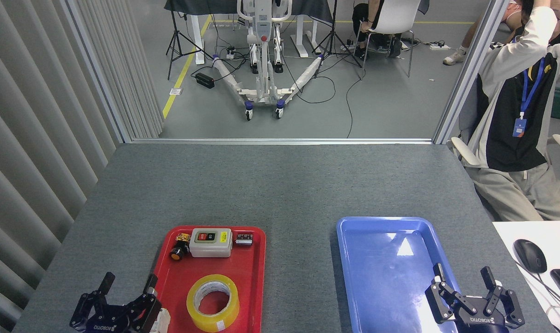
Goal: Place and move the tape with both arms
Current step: 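Move the left gripper toward the yellow tape roll in the red tray, then grasp the yellow tape roll with the left gripper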
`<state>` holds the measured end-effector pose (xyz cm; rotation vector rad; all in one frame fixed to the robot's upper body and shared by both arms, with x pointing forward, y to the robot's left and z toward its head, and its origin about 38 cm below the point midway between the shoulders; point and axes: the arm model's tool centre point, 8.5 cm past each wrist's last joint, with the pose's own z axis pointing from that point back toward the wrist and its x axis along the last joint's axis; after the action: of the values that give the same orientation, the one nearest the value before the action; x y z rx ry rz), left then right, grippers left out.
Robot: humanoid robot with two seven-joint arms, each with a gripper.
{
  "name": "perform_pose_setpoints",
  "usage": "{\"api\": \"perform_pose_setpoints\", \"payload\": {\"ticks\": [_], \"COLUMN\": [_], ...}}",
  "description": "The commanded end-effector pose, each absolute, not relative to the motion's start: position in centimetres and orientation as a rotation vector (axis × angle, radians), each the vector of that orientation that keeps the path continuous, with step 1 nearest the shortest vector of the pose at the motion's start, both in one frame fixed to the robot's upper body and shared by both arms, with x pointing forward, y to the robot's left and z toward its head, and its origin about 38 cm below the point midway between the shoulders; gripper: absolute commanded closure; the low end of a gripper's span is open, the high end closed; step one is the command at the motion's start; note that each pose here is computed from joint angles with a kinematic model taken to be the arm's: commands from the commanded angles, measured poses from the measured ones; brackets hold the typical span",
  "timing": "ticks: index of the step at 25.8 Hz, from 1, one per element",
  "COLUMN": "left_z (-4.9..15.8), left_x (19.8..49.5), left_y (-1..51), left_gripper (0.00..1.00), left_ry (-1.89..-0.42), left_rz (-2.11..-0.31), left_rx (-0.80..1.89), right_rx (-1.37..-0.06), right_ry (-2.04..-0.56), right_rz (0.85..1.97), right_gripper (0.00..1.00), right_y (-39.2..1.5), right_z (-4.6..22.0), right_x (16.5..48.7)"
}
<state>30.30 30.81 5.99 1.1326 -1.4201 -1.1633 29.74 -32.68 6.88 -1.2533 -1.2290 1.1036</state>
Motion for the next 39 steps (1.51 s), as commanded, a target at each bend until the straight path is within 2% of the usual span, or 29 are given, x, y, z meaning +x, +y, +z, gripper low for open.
{"api": "perform_pose_setpoints", "payload": {"ticks": [1,7,9,12,14,16,19,23,29,36,39], "left_z": [6.0,5.9,6.6,8.4,7.7,7.1,8.4,8.5,9.5,8.5,7.9], "left_x": [30.3,30.5,31.0,33.5,34.4,34.6,35.3,35.6,37.6,38.9,39.2], "left_y": [31.0,30.8,30.6,30.4,29.6,28.1,28.9,28.6,26.0,25.9,25.8], "left_gripper": [0.00,0.00,0.00,0.00,0.00,0.00,0.00,0.00,0.00,0.00,0.00], "left_ry": [-1.416,-1.395,-1.400,-1.410,-1.335,-1.224,-1.037,-0.913,-0.857,-0.640,-0.609], "left_rz": [-1.156,-1.187,-1.180,-1.193,-1.295,-1.487,-1.691,-1.750,-1.853,-1.914,-1.913], "left_rx": [1.138,1.086,1.093,1.103,1.008,0.882,0.751,0.509,0.434,0.287,0.266], "right_rx": [-1.255,-1.249,-1.242,-1.240,-1.238,-1.238,-1.239,-1.238,-1.247,-1.244,-1.244], "right_ry": [-1.228,-1.230,-1.238,-1.239,-1.239,-1.239,-1.240,-1.239,-1.236,-1.240,-1.240], "right_rz": [1.103,1.101,1.090,1.087,1.086,1.086,1.086,1.086,1.094,1.092,1.096], "right_gripper": [0.00,0.00,0.00,0.00,0.00,0.00,0.00,0.00,0.00,0.00,0.00], "right_y": [-32.8,-32.7,-32.8,-32.8,-32.7,-32.7,-32.7,-32.7,-33.1,-32.9,-32.9], "right_z": [6.9,6.8,6.9,6.9,6.8,6.8,6.8,6.8,7.0,6.9,7.0], "right_x": [29.7,29.6,29.7,29.7,29.7,29.6,29.7,29.6,29.7,29.9,29.9]}}
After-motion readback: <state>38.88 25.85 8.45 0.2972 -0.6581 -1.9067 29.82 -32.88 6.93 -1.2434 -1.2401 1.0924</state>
